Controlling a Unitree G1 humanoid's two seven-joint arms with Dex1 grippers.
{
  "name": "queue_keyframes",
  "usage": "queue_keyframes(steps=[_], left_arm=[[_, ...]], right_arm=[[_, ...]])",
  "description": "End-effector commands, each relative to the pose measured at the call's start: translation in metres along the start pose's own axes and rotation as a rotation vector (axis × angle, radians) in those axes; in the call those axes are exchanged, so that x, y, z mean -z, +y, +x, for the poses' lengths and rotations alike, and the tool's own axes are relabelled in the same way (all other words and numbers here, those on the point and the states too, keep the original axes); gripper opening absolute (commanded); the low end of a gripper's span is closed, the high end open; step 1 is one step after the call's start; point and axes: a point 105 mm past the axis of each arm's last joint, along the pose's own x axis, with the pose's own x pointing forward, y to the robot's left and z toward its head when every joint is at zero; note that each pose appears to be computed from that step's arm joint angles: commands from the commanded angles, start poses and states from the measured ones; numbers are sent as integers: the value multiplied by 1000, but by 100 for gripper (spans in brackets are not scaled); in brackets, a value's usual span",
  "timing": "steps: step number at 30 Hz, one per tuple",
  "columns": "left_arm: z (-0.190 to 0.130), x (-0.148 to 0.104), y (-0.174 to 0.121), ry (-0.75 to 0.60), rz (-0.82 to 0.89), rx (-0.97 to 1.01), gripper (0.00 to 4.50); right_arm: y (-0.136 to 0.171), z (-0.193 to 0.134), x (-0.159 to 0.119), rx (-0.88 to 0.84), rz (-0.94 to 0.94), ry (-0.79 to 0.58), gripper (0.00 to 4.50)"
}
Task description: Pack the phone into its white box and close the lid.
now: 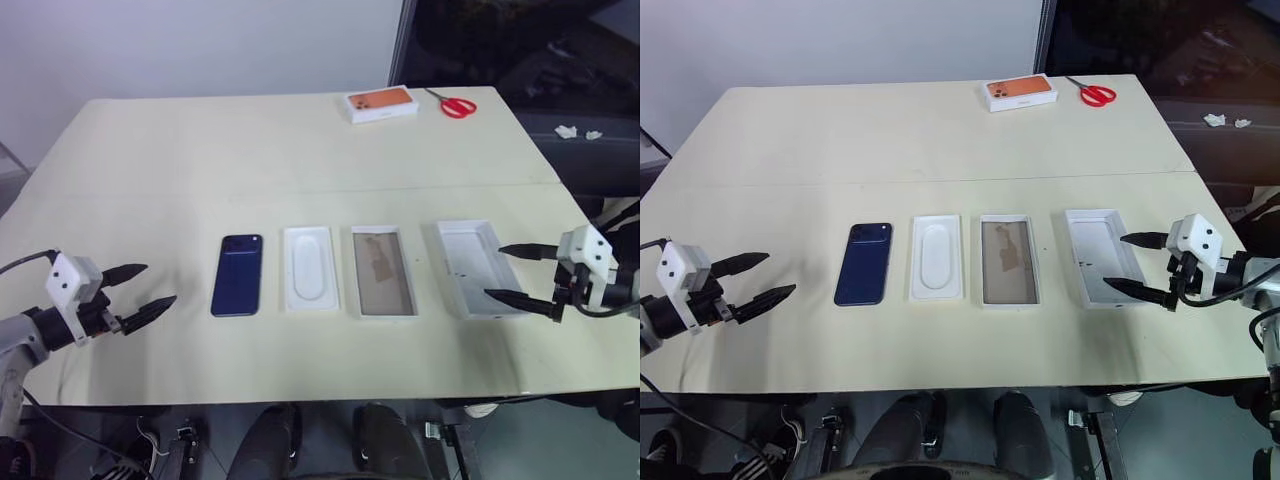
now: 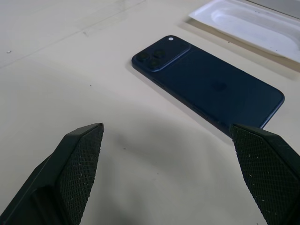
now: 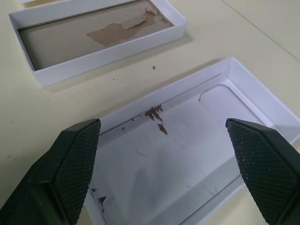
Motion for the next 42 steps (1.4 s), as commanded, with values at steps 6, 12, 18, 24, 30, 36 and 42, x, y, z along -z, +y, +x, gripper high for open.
queue_keyframes(steps=[6, 12, 18, 24, 30, 36, 42], left_arm=[[13, -19, 8, -67, -137, -55, 450], [33, -24, 2, -77, -222, -73, 450], [41, -31, -12, -50, -293, -13, 450], [46, -42, -14, -53, -444, 24, 450], [59, -53, -21, -47, -549, 71, 450], [97, -47, -61, 51, -605, 118, 450], [126, -54, -96, 18, -697, 180, 450]], right_arm=[[-4, 18, -44, 13, -70, -89, 448], [7, 55, -80, 7, -129, -175, 448], [14, 73, -100, -19, -171, -200, 448], [18, 76, -99, -43, -198, -191, 448], [26, 88, -103, -87, -242, -196, 448], [32, 98, -100, -105, -236, -205, 448], [32, 96, -93, -110, -241, -185, 448]])
